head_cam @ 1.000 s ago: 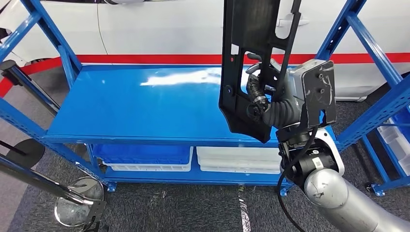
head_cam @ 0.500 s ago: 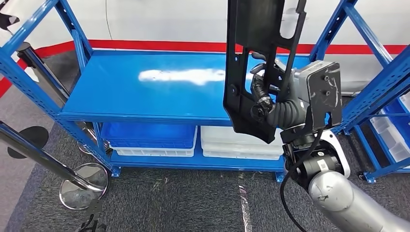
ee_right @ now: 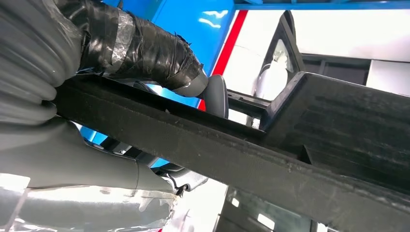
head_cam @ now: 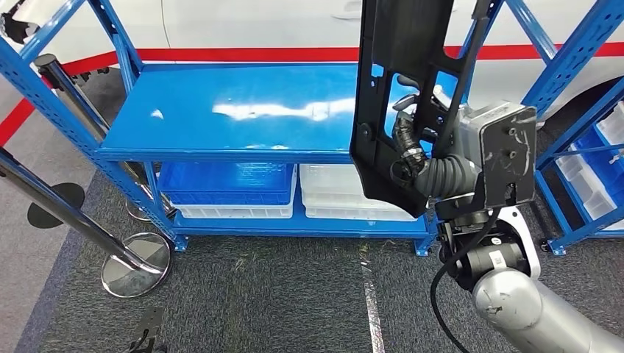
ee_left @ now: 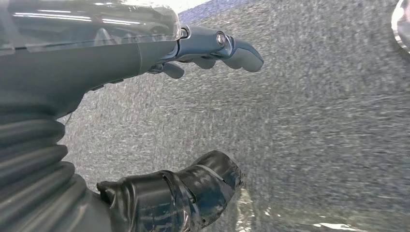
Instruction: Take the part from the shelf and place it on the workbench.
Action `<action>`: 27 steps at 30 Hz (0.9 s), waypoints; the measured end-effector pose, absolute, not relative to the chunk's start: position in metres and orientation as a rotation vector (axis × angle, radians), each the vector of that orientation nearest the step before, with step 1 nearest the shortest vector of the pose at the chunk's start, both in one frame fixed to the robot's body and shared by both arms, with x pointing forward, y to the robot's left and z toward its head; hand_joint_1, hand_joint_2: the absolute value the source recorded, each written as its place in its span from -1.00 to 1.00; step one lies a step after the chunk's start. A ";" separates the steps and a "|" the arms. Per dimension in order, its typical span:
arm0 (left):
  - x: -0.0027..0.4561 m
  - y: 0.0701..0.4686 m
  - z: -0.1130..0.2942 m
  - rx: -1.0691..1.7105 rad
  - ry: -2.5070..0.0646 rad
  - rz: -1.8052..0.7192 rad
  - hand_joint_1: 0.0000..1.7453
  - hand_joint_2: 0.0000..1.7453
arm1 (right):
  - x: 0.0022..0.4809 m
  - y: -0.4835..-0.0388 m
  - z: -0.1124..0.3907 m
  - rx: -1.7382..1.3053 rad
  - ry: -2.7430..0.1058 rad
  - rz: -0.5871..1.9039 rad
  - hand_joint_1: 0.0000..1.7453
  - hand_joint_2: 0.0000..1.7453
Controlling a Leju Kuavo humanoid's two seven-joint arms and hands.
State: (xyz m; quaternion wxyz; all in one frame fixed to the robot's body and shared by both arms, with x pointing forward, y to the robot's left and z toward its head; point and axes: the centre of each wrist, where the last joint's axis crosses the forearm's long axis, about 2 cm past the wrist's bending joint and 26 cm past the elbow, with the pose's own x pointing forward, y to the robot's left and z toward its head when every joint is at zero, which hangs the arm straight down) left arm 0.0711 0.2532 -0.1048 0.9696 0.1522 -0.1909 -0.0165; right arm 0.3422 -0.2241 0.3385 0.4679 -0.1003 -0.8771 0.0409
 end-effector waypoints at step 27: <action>0.069 0.250 -0.105 0.297 -0.389 -0.045 -1.00 1.00 | 0.335 -0.236 0.343 -0.270 -2.173 0.080 1.00 1.00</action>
